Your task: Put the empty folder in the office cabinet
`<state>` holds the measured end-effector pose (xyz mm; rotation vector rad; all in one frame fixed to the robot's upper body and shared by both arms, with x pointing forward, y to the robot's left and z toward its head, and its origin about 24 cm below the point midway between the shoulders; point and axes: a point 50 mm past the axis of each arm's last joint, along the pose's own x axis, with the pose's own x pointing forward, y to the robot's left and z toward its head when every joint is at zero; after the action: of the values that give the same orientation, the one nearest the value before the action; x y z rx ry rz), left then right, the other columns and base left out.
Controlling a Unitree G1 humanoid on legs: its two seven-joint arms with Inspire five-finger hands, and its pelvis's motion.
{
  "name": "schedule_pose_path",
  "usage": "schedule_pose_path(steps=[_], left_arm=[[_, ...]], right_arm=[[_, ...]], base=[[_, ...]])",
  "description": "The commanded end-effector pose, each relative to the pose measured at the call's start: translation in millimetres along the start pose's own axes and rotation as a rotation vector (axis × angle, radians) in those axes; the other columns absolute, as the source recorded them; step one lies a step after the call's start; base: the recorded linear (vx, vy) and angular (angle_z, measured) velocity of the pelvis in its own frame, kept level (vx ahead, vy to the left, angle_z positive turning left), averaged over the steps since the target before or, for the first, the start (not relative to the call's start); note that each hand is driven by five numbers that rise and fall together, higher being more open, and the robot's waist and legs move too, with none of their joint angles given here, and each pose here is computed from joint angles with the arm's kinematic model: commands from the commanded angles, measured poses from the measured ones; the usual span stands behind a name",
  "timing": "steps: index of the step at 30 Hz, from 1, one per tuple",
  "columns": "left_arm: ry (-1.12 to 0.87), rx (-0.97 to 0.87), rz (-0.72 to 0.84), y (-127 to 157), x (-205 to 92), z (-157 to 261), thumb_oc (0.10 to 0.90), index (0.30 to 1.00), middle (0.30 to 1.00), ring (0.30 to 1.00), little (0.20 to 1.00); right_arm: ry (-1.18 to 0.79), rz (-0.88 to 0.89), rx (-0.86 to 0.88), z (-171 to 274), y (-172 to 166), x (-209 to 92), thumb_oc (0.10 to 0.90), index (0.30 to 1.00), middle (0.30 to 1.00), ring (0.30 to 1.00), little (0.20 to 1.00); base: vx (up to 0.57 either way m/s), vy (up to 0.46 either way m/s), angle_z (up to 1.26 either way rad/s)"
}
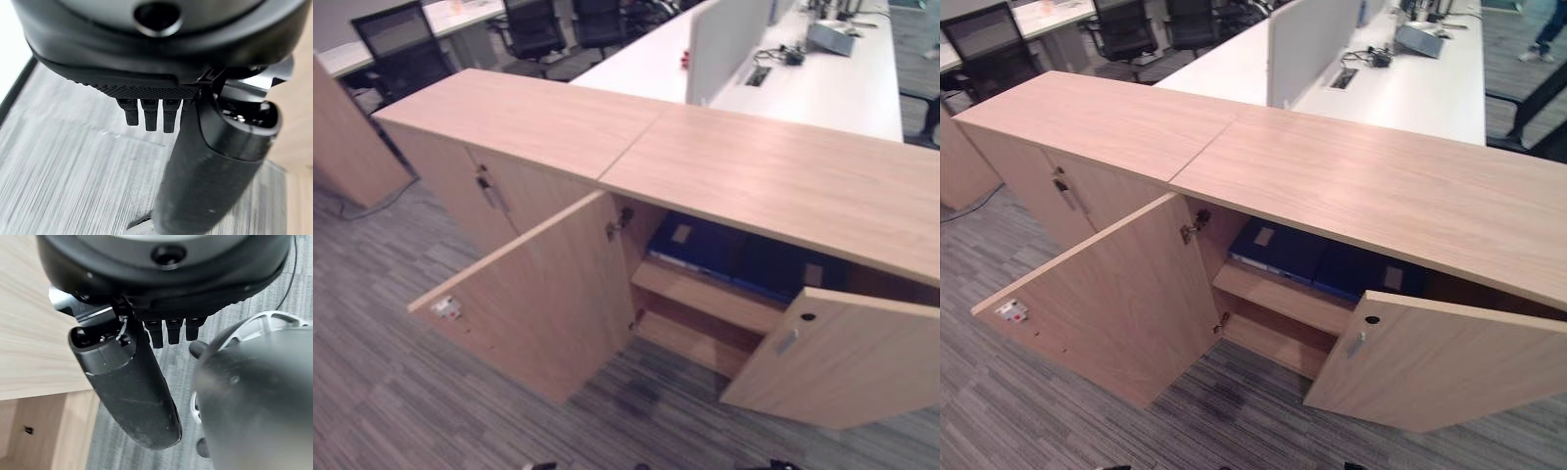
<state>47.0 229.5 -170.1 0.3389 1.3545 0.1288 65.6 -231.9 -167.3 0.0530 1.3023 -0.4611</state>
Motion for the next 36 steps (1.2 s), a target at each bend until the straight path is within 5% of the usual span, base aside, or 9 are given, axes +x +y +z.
schedule_pose_path(steps=[1,10,14,29,36], left_arm=[[-0.036,-0.048,0.011,-4,2,20,0.800,0.900,0.900,0.900,0.900],[0.066,-0.487,0.020,17,0,-16,0.800,0.900,0.900,0.900,0.900],[0.050,-0.657,0.166,50,-1,-22,0.800,0.900,0.900,0.900,0.900],[-0.464,-0.509,0.585,216,-48,85,0.800,0.900,0.900,0.900,0.900],[-0.536,-0.421,0.644,249,-68,116,0.800,0.900,0.900,0.900,0.900]], right_arm=[[-0.073,-0.065,-0.003,20,-18,1,0.800,0.900,0.900,0.900,0.900],[0.024,-0.001,0.101,-12,-11,0,0.800,0.900,0.900,0.900,0.900],[0.018,0.000,0.166,-19,-12,-1,0.800,0.900,0.900,0.900,0.900],[0.067,-0.047,0.139,-33,-43,-3,0.800,0.900,0.900,0.900,0.900],[0.081,-0.038,0.146,-34,-48,-3,0.800,0.900,0.900,0.900,0.900]], base=[[0.00,0.106,0.70],[0.01,0.073,0.45],[-0.01,0.020,0.19],[0.00,-0.050,-0.07],[0.00,-0.006,-0.11]])
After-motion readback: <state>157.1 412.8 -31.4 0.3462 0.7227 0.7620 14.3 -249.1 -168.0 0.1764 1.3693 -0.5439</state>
